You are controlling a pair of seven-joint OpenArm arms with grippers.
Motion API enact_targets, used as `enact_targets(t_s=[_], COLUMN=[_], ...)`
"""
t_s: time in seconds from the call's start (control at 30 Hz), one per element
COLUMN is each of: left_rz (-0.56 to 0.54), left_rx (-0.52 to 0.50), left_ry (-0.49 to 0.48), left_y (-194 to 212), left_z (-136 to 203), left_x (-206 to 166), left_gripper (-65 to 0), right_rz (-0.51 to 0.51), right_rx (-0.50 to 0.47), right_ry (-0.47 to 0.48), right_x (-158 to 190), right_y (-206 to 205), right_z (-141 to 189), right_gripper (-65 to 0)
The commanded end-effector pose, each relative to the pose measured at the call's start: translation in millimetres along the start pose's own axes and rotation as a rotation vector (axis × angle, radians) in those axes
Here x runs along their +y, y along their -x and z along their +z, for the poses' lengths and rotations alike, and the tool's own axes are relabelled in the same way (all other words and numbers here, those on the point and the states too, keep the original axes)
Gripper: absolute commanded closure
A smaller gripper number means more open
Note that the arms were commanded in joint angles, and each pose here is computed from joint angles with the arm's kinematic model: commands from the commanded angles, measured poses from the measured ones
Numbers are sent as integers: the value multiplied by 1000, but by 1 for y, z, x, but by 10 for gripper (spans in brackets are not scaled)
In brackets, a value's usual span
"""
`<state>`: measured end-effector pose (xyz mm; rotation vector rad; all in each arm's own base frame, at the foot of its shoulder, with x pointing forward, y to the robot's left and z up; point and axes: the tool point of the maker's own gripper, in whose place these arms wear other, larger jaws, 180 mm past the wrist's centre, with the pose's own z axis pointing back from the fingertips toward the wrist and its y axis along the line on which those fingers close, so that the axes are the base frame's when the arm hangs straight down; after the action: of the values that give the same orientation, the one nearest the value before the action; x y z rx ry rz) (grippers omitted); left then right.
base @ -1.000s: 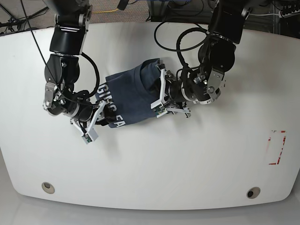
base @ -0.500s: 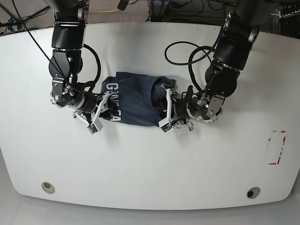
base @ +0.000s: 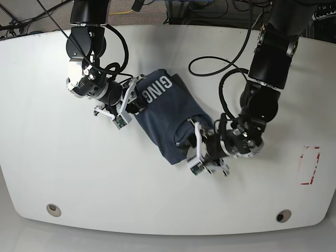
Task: Fold the T-shirt properly
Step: 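Lift and rotate the bundled shirt with both grippers into a square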
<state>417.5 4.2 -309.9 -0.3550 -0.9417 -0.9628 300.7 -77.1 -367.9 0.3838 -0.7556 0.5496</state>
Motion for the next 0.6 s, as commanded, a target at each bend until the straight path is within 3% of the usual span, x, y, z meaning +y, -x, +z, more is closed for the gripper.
enact_targets(t_s=[0.0,0.2,0.37,0.57], left_rz=[-56,-76,-43,52], left_rx=[-151,-145,-90,-58], left_ry=[-80,-151,-105,-40], left_y=[-51,-53,-21,9], left_z=[30,61,61,50], left_x=[17,12,-25,-63], left_gripper=[-258,-258,-258,-258], right_rz=[50,103,131,92], right_rx=[-67,-80,5,58], right_ry=[33,73,146,135], right_x=[-6,-13,-35,-42], right_y=[-29,-44,-33,-11], right_z=[15,24,17,-1], right_gripper=[-166,-166,-166,-166])
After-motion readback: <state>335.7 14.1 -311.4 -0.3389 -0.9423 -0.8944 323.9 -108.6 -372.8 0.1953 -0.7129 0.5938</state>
